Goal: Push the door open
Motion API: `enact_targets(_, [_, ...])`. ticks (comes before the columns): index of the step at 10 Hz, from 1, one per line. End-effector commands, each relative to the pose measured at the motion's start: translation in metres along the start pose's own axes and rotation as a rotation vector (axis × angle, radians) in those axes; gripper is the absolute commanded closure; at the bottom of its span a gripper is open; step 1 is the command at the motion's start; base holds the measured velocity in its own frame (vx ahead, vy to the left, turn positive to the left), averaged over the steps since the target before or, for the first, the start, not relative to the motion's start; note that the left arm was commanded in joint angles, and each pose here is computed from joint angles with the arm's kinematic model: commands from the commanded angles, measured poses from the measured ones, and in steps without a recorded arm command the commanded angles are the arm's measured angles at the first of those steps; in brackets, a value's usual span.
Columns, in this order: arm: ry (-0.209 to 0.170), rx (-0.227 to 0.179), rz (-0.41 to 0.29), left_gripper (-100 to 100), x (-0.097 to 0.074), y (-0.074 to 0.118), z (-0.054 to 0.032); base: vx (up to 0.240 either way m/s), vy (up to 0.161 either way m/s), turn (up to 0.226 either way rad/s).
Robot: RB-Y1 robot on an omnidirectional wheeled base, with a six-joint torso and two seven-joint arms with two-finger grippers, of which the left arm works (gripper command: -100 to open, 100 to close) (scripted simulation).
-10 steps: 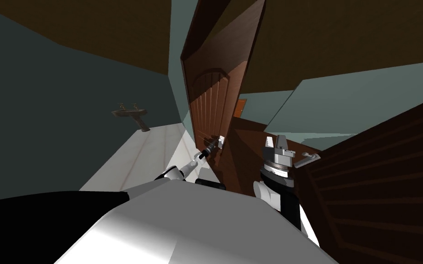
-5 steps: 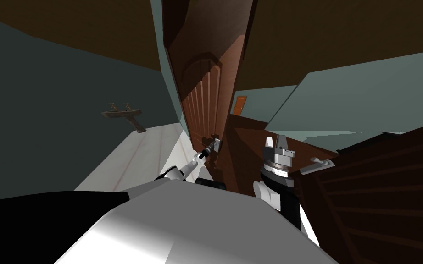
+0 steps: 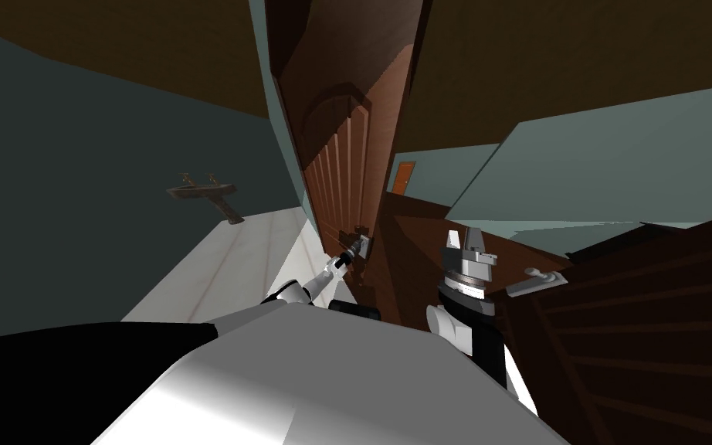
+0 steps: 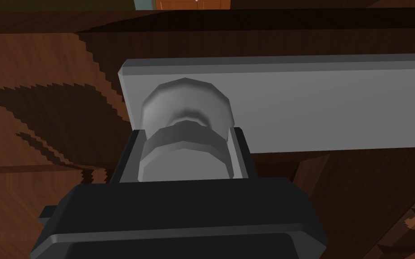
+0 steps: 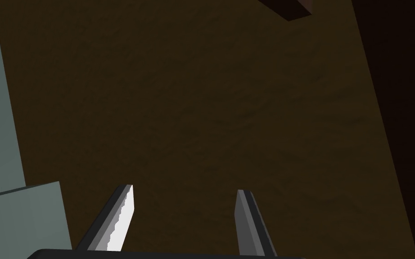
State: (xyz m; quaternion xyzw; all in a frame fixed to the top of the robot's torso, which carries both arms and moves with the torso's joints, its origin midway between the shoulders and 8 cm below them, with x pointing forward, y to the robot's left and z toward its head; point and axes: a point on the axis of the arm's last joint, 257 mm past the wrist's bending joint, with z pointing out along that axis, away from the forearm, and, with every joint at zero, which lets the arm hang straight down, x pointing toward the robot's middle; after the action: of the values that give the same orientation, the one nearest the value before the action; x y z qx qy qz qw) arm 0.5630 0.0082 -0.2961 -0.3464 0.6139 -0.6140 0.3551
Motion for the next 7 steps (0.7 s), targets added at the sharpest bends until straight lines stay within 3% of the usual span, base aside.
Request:
enact_targets(1, [0.001, 0.001, -0.001, 100, 0.001, 0.000, -0.0001, -0.013, 0.008, 0.004])
enact_targets(3, [0.001, 0.001, -0.001, 100, 0.001, 0.000, -0.0001, -0.003, 0.001, 0.002])
enact_targets(7, [-0.041, -0.007, 0.006, 100, -0.022, 0.003, -0.0043, 0.099, -0.127, 0.036])
